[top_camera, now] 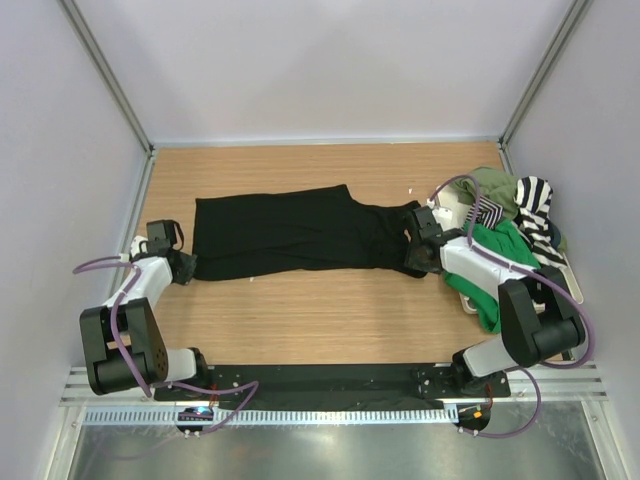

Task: Fold and stack the tank tops
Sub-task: Fold the tank top

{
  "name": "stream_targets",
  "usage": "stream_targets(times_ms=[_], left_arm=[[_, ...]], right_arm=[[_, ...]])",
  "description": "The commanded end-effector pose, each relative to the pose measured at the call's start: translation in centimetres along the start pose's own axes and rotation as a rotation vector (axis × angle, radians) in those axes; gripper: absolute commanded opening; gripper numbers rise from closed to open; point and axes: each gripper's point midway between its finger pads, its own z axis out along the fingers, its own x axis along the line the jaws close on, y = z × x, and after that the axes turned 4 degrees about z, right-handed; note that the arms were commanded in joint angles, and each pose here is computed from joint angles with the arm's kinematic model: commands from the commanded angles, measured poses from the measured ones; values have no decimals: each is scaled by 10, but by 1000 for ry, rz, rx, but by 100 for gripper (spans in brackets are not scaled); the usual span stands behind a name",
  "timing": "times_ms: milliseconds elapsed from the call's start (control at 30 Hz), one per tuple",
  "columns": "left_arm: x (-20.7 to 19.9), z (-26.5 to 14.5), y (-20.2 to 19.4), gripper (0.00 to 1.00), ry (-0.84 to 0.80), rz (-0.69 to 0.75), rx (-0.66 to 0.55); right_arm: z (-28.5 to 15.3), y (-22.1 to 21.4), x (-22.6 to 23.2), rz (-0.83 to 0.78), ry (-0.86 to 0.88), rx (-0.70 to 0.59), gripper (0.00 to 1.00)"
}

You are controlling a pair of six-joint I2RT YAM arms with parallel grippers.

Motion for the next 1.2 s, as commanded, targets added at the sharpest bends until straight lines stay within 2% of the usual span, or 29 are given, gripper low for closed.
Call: stream_targets(times_ms=[0, 67, 200, 367, 600, 633, 667, 700, 733, 767, 900, 1033, 1167], left_arm=[[-11, -5, 18, 0, -31, 0, -52], [-11, -4, 16, 0, -32, 2, -44], [-11, -4, 15, 0, -34, 2, -40], [-12, -4, 15, 0, -35, 7, -40], [-12, -4, 15, 0, -40, 7, -38], [-12, -5, 15, 0, -40, 6, -39], [-12, -4, 14, 0, -38, 7, -38], [-11, -4, 14, 0, -36, 7, -38], [-11, -4, 14, 0, -35, 7, -39], [-11, -4, 15, 0, -36, 7, -41], [-10, -3, 15, 0, -31, 8, -42], [-10, -2, 15, 0, -29, 7, -40], [-10, -1, 14, 0, -27, 11, -40]], right_arm=[[-11, 10, 10, 11, 84, -48, 48], [-12, 11, 10, 15, 88, -57, 45], [-5, 7, 7, -3, 53, -34, 29], [-7, 5, 11, -25, 100, -37, 33], [4, -4, 8, -73, 60, 11, 36], [4, -5, 8, -71, 59, 11, 32], [4, -1, 5, -66, 45, -2, 16], [2, 1, 4, -63, 36, -12, 8], [1, 2, 2, -55, 22, -14, 2], [-2, 9, 2, -44, 13, -32, 1], [-16, 32, -2, -10, -37, -76, 1], [-25, 57, 5, 11, -55, -110, 19], [-19, 72, 12, 35, -59, -105, 17]])
